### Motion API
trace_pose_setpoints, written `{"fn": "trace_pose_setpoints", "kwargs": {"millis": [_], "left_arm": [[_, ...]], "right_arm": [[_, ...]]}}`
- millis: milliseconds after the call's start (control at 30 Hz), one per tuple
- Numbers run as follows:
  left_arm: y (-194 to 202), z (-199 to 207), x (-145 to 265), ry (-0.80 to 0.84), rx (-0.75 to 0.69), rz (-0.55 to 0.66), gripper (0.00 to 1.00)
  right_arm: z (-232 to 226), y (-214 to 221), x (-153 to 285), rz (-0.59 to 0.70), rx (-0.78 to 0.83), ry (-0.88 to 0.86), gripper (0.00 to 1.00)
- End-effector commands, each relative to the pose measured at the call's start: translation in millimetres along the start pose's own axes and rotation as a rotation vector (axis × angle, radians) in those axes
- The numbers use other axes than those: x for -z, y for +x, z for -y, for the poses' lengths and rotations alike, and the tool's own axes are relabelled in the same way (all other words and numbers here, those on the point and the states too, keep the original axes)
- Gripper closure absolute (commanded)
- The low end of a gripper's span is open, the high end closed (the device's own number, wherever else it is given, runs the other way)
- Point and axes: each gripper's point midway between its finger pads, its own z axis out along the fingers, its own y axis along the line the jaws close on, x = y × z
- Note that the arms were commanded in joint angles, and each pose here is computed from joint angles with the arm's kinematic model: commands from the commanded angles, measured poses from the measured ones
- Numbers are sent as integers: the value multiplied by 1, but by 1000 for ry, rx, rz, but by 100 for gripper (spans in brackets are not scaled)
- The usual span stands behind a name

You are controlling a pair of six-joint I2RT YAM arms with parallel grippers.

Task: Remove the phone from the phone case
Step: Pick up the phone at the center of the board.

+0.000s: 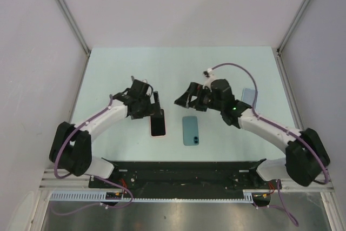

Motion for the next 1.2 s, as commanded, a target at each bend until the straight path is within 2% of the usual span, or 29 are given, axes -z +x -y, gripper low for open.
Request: {"fn": "trace_pose_setpoints", "kwargs": {"millis": [0,167,333,467,733,933,1100,1167], "left_arm": [[1,5,-9,-137,-135,-15,0],[16,22,-22,-165,-199,-33,0],[37,12,-43,-240,-233,-94,0],[44,19,-53,-201,-221,-121,0],[20,20,-68,-202,-179,-114,2],[22,15,-79,-164,-137,-162,9],[27,19,-82,-132,-139,-181,22],[21,22,-80,-114,-136,-175,28]], "right_arm": [[48,-17,40,44,51,186,0],[73,-33,72,92,20,246,0],[81,-20,74,55,-5,232,0],[84,-14,72,40,-17,227,0],[85,-11,73,30,-17,231,0],[85,-1,71,7,-32,224,0],[73,8,58,-11,-105,177,2],[57,30,44,-84,-128,112,3]]}}
